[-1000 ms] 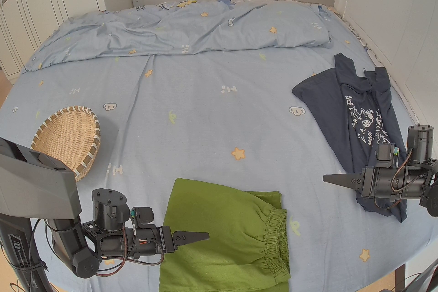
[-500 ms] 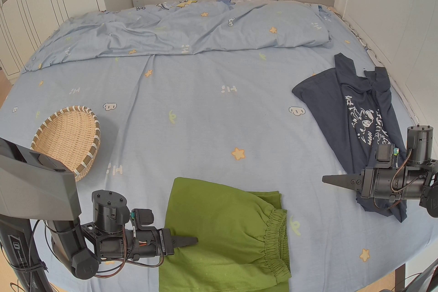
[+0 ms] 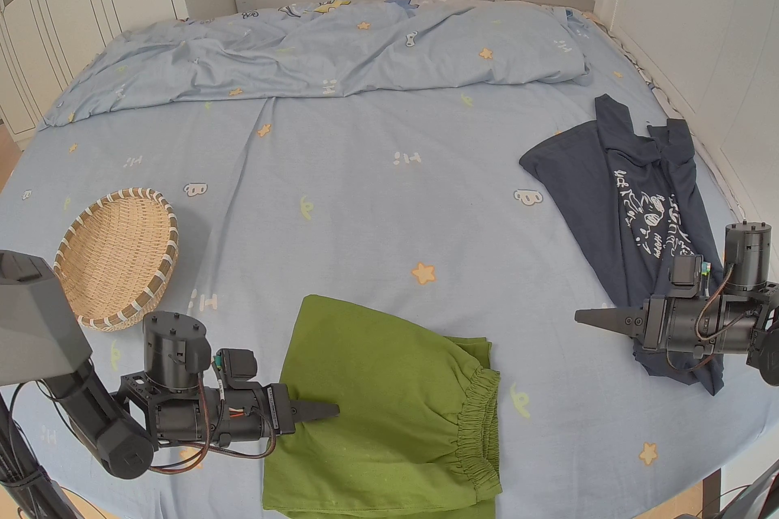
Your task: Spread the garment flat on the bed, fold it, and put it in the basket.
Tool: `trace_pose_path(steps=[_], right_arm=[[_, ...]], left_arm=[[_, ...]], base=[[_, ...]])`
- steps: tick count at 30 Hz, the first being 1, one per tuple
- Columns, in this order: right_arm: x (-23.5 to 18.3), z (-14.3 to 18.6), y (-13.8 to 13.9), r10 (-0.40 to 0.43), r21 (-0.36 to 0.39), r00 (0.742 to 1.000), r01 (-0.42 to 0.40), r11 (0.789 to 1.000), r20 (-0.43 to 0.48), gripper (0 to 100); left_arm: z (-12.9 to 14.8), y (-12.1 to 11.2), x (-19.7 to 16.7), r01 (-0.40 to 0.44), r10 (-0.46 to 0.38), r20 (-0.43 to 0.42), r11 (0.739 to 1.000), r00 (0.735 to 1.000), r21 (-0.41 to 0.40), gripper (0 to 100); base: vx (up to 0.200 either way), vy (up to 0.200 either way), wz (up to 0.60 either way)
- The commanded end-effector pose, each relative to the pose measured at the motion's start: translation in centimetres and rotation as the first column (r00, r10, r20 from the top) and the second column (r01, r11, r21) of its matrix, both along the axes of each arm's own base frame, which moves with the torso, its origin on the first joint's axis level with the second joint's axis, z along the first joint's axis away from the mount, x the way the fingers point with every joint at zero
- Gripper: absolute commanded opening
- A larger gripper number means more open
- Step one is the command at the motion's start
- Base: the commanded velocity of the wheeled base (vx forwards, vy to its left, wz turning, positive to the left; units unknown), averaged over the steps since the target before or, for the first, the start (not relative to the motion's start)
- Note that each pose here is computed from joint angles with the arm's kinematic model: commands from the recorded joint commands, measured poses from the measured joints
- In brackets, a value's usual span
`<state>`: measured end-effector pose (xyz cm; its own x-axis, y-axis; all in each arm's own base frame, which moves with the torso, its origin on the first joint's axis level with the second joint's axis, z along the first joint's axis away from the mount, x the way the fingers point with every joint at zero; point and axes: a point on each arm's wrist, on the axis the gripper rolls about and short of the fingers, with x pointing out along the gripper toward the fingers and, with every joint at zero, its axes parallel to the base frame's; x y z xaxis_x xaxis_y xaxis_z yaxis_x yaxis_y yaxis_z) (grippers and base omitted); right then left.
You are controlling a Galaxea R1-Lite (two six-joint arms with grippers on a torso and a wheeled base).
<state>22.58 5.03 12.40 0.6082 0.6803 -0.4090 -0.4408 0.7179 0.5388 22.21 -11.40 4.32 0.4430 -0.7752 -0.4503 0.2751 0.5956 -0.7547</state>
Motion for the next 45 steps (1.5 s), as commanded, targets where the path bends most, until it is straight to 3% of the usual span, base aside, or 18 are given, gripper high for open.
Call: trace_pose_path(steps=[1,5,12,16,24,45], right_arm=[[0.1,0.0,0.1,-0.012,-0.008,1.0,0.012,1.0,0.0,100],[0.1,0.0,0.0,-0.015,-0.007,1.0,0.015,1.0,0.003,100],[0.1,-0.1,0.1,-0.012,-0.009,1.0,0.012,1.0,-0.003,100],[0.1,-0.1,0.0,-0.013,-0.009,1.0,0.013,1.0,-0.003,100],[0.2,-0.4,0.1,-0.01,-0.012,1.0,0.01,1.0,-0.012,100],[0.2,-0.3,0.1,-0.011,-0.011,1.0,0.011,1.0,-0.008,100]], left_arm=[[7.6,0.2,2.0,-0.026,0.026,0.008,1.0,1.0,0.01,0],[11.4,0.7,2.2,0.034,-0.034,-0.001,0.994,0.999,0.106,0],[14.4,1.6,3.4,0.091,-0.1,0.042,0.98,0.994,0.177,0],[14.1,2.0,3.8,0.126,-0.139,0.053,0.972,0.989,0.196,0],[14.2,2.5,3.7,0.116,-0.126,0.04,0.973,0.991,0.2,0],[13.8,1.9,3.4,0.141,-0.149,0.022,0.969,0.989,0.204,0]], base=[[0.0,0.0,0.0],[0.0,0.0,0.0],[0.0,0.0,0.0],[0.0,0.0,0.0],[0.0,0.0,0.0],[0.0,0.2,0.0]])
